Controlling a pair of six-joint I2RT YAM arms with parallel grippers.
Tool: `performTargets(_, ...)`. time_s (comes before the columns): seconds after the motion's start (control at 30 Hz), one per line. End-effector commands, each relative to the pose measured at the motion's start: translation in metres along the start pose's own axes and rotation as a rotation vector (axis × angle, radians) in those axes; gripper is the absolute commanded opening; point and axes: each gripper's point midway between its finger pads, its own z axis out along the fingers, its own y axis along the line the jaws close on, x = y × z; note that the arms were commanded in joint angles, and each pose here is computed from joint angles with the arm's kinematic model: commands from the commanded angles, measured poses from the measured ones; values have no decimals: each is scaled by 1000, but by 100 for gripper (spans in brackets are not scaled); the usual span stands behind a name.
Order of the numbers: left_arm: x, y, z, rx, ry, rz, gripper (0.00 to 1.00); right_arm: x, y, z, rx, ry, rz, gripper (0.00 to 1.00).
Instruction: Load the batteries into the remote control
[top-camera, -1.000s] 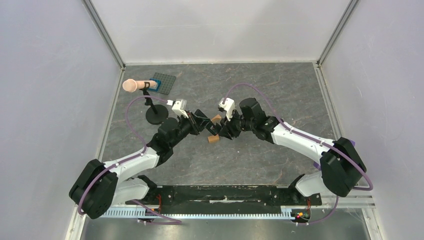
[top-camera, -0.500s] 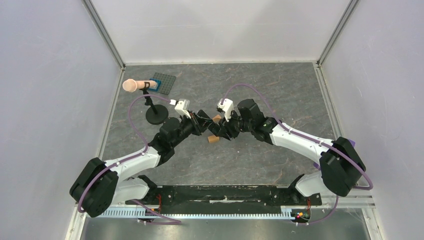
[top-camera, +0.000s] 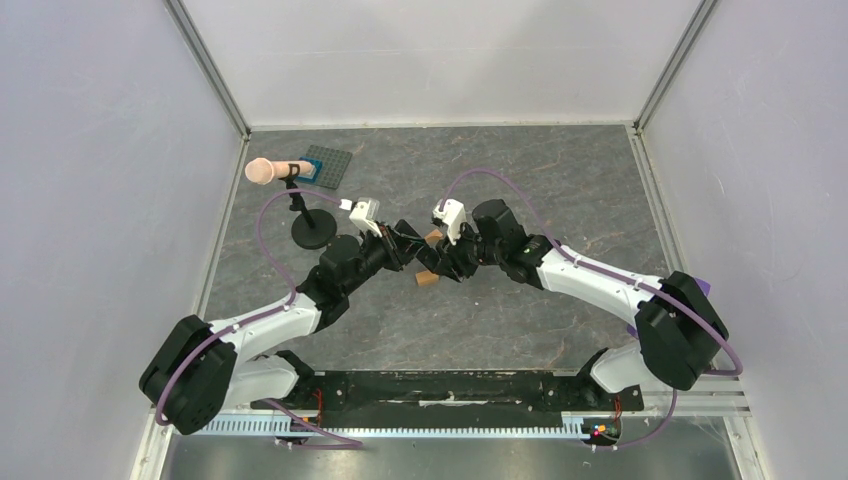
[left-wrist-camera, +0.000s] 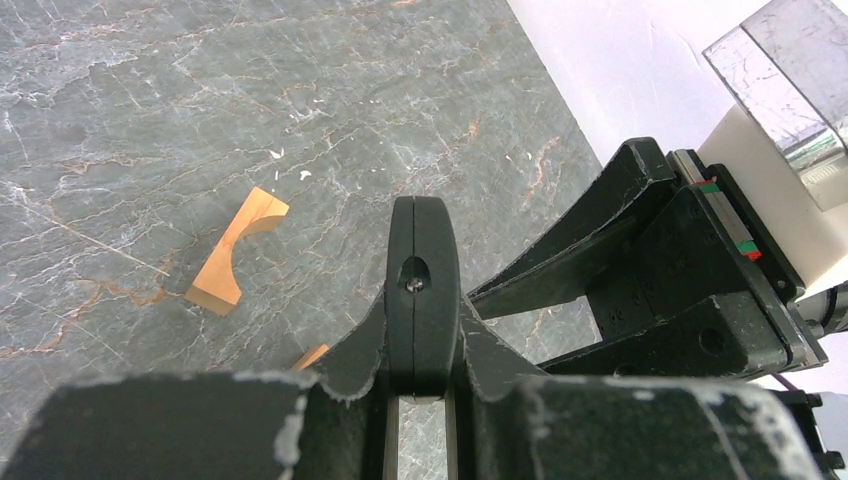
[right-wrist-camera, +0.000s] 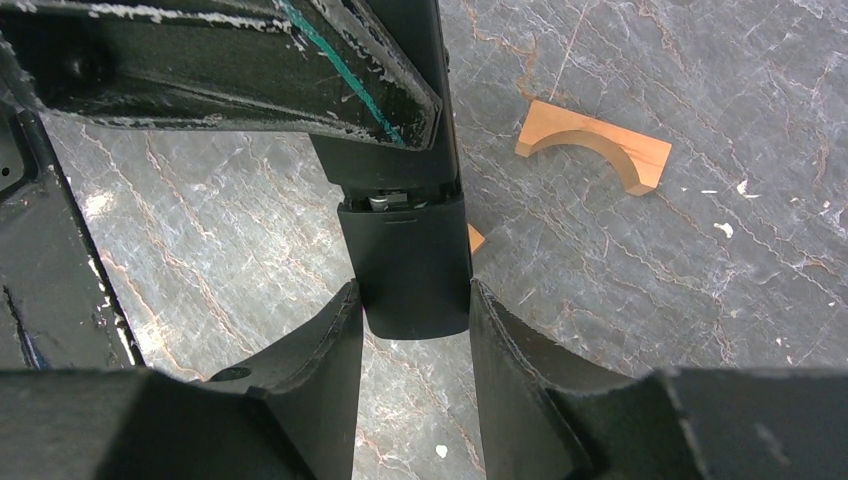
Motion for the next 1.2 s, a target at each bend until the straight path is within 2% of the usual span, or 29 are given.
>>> performTargets(0.0,-24,-19,4,53,-70,23,2,-18,-2,2,12,-38,-22,32)
performTargets(0.7,-16,-28,6,73,-40,-13,2,-19,1,10,29,-20,-31,32)
performTargets(1.17,-30,-54,1,116,-16,-214,2,-13,2,13,46,11,-9,34)
